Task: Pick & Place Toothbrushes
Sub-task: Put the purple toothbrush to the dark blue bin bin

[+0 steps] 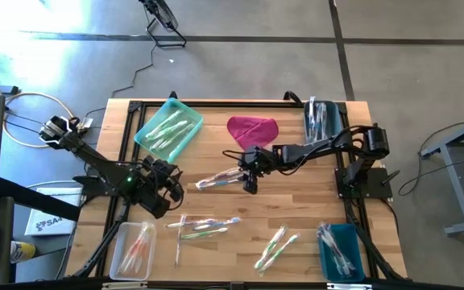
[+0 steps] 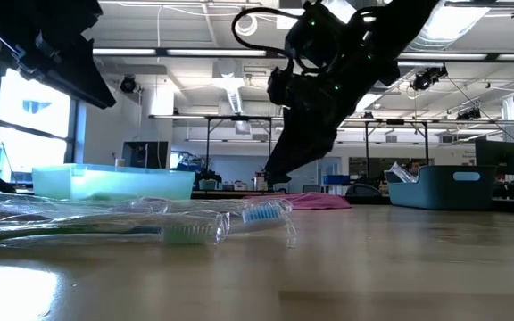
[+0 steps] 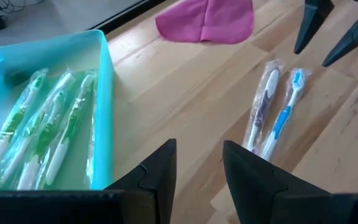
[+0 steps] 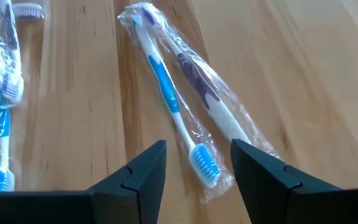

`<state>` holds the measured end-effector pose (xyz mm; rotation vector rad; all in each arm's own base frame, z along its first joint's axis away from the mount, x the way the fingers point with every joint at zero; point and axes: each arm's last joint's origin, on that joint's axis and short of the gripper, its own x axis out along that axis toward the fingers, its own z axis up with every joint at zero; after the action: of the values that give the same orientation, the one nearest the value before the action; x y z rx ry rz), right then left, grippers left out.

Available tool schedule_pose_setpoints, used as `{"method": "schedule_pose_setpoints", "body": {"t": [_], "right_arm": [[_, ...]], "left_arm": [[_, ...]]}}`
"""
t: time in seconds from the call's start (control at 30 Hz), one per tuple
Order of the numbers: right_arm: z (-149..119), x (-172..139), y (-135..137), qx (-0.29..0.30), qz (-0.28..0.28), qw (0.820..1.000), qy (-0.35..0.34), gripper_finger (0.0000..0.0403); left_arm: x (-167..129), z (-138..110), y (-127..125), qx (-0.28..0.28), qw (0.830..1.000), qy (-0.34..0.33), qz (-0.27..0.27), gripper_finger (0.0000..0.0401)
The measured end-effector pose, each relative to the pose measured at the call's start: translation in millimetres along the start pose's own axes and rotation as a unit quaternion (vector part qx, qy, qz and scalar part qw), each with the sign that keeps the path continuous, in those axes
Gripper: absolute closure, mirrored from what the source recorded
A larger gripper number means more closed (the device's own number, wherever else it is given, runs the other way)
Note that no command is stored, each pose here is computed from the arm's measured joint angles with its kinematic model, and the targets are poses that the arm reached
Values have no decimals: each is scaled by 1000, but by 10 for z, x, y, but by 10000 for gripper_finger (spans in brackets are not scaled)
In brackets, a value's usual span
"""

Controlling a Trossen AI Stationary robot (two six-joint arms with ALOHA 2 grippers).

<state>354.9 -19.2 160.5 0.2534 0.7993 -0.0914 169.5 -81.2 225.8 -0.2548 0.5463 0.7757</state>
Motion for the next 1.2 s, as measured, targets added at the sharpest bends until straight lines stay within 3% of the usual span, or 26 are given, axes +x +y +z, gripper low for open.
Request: {"method": "schedule_pose_setpoints", "body": {"t": [0.7, 1.2], "right_arm": [[28, 4, 202, -32, 26, 999, -35, 230], [25, 4, 197, -52, 24, 998, -34, 230]], "left_arm": [[258, 217, 26, 84, 996, -7, 34, 275], [263, 185, -44, 65, 993, 86, -53, 275]]}}
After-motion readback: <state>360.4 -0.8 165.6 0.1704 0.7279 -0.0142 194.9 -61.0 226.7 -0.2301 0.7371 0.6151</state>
